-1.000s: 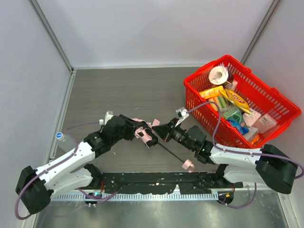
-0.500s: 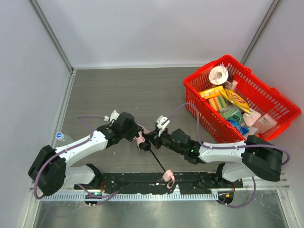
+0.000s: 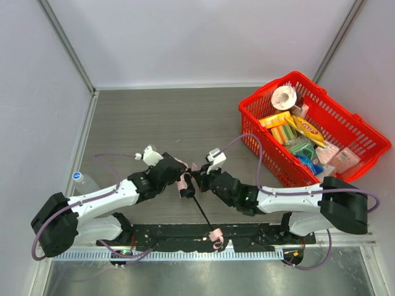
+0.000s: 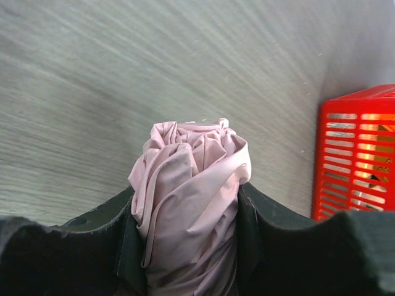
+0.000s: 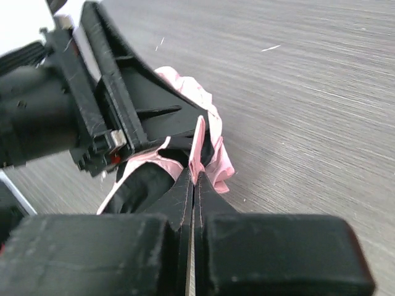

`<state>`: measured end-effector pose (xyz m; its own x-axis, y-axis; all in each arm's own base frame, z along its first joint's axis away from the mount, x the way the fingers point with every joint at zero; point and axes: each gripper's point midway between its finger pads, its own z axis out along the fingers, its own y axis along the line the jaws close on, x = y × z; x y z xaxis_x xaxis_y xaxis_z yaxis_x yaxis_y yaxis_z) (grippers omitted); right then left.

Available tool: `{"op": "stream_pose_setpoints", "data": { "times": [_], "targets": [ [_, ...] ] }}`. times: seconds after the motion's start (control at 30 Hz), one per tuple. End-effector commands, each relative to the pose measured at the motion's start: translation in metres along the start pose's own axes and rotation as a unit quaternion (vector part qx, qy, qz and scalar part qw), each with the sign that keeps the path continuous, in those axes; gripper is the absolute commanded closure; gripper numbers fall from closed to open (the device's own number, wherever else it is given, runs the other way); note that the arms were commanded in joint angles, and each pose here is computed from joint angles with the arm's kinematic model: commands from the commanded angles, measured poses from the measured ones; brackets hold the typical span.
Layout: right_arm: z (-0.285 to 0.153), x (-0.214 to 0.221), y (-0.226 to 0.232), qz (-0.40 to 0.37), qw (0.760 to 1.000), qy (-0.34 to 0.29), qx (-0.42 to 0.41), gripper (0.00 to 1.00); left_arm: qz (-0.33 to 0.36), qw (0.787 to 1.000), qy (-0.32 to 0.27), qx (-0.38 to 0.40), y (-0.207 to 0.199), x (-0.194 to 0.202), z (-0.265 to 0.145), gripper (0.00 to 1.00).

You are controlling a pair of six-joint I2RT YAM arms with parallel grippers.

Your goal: Put away the umbrella

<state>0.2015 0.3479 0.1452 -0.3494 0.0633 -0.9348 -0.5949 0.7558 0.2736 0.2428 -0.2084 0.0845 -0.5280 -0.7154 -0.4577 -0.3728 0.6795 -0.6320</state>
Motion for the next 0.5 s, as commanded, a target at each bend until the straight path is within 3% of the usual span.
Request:
{"op": "stream_pose_setpoints", "data": {
  "times": [0.0, 0.17, 0.2, 0.3, 0.47],
  "targets": [
    [-0.032, -0.146, -0.022, 0.233, 0.932, -0.267, 0.078, 0.99, 0.173, 0.969, -0.069, -0.162, 0.083, -0.022, -0.009, 1.00],
    [-0.027, -0.141, -0.013, 0.171, 0.936, -0.295, 0.089, 0.99, 0.173, 0.967, -0.074, -0.174, 0.082, -0.018, 0.000, 1.00],
    [-0.028, -0.137, -0.012, 0.127, 0.942, -0.292, 0.105, 0.99, 0.174, 0.966, -0.073, -0.179, 0.082, -0.017, 0.001, 1.00],
    [-0.046, -0.148, 0.017, 0.094, 0.937, -0.326, 0.075, 0.99, 0.174, 0.964, -0.065, -0.191, 0.084, -0.012, 0.009, 1.00],
    [-0.057, -0.159, 0.047, 0.025, 0.942, -0.332, 0.043, 0.99, 0.166, 0.963, -0.059, -0.206, 0.089, -0.010, 0.017, 1.00]
  ]
}}
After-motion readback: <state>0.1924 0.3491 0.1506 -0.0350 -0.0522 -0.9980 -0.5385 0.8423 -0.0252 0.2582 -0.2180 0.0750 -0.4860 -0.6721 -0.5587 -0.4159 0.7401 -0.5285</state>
